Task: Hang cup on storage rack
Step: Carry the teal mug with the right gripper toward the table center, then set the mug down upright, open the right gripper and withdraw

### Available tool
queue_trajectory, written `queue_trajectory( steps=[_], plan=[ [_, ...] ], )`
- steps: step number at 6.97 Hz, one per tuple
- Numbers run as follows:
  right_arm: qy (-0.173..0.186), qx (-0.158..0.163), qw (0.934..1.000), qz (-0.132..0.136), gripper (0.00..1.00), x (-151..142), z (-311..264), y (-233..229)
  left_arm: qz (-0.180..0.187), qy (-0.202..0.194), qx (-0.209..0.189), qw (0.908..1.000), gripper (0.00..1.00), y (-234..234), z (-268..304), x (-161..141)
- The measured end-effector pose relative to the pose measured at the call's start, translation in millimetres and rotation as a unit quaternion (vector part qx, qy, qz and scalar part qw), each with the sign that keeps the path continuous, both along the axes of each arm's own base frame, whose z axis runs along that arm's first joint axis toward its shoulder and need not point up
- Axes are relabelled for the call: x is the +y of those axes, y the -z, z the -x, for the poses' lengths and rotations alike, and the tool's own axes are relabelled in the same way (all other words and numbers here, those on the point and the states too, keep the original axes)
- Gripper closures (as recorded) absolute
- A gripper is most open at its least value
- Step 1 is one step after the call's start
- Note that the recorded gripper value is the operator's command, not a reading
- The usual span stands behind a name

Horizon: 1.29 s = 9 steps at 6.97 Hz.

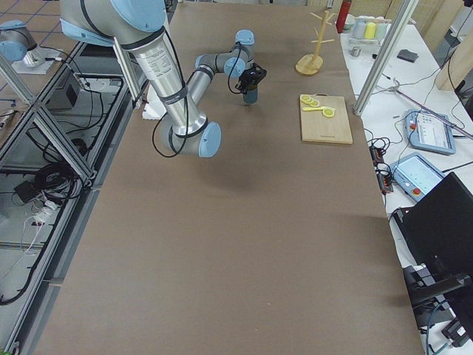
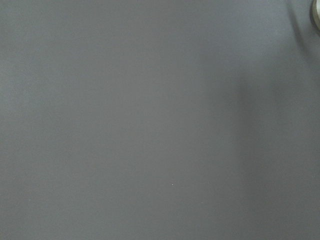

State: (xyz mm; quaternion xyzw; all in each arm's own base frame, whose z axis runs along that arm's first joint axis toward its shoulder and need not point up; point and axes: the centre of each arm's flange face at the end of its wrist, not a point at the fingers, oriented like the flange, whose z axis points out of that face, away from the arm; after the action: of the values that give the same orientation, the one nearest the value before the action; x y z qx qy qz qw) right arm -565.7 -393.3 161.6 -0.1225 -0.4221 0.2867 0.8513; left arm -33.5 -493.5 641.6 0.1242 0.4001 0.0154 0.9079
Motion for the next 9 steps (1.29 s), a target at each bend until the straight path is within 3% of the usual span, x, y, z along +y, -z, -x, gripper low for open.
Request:
queue_trajectory(
  steps=[1,3,5,7,9],
  plan=[
    [0.003,0.007,1.0000,0.003,0.65,1,5,-1,-0.002,0.000,0.000,1.0000,0.02,-3,0,4],
    [0.006,0.013,0.9999,0.008,0.39,0,13,-1,-0.005,0.001,0.001,1.0000,0.02,-10,1,14],
    [0.007,-0.003,1.0000,0.005,0.00,1,-5,13,-0.005,0.007,0.004,1.0000,0.02,-9,0,16],
    [-0.003,-0.018,0.9998,-0.002,0.00,2,-56,18,-0.009,0.038,0.059,0.9975,0.03,15,-7,15],
    [0.001,-0.018,0.9993,-0.033,0.00,-1,-125,-15,-0.042,0.043,0.130,0.9897,0.03,57,-37,19]
  ],
)
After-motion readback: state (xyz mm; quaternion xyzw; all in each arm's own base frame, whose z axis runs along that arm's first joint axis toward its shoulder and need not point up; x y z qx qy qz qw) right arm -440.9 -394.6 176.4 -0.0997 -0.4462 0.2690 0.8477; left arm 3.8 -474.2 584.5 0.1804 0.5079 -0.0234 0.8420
